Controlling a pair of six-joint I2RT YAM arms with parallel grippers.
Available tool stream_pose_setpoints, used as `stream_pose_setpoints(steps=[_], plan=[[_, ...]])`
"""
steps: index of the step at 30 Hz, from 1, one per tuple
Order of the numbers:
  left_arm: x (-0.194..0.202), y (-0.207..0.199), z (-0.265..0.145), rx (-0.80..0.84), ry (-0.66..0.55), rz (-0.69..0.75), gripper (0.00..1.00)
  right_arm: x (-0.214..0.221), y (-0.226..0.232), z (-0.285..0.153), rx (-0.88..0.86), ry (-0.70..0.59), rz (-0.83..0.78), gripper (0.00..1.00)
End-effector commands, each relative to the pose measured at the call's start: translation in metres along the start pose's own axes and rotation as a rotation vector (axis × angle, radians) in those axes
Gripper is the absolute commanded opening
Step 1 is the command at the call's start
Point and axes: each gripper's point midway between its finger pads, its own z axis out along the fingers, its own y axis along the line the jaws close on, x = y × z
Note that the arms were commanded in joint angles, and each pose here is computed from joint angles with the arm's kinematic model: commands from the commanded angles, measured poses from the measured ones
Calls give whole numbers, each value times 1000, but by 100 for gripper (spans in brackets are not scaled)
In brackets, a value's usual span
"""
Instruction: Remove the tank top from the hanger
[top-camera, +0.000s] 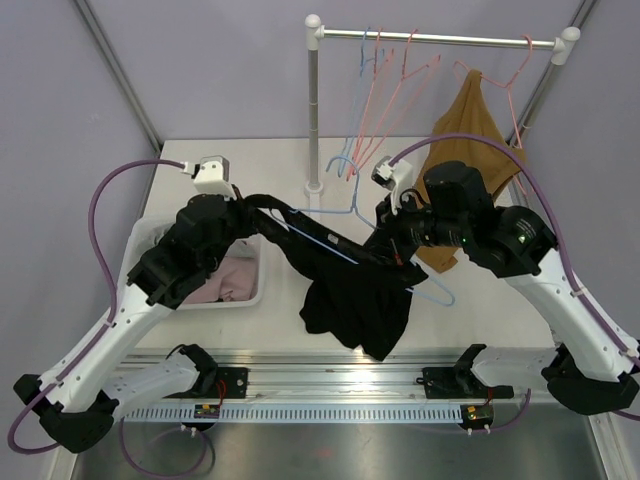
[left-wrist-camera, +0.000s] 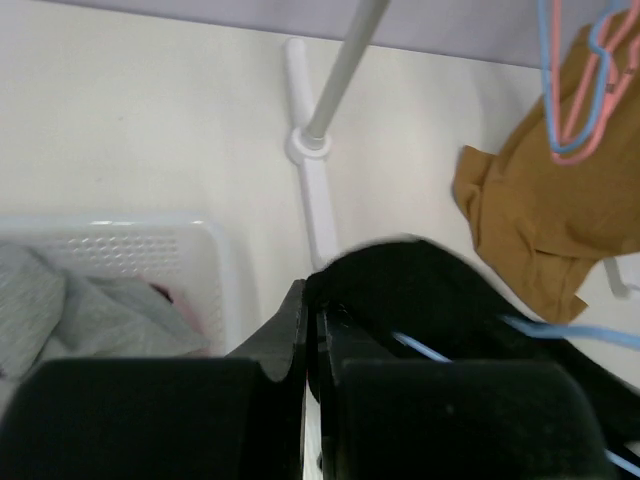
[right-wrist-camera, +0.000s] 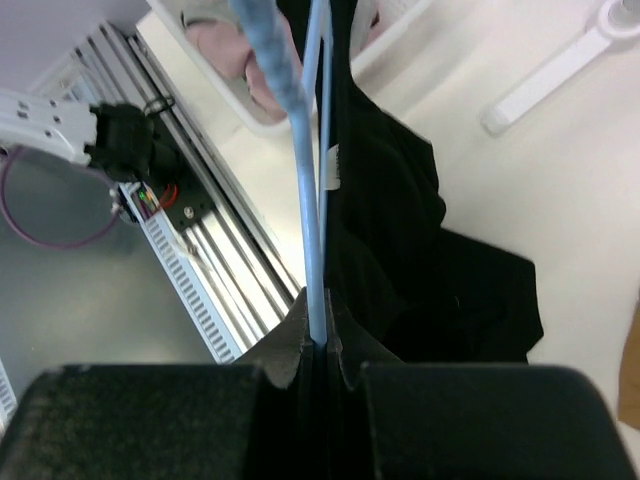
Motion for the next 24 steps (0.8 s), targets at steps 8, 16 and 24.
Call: stream_pose_setpoints(steps=[8,16,24], plan=[[-8,14,0,-72,-24,-21,0,3,24,-46,-85,-162,-89,0],[0,9,18,-62,35,-39,0,17,42,-72,-173,-216,-215,0],[71,-97,-16,582,212,-72,0,-97,35,-130,-66,-1033,-207,0]])
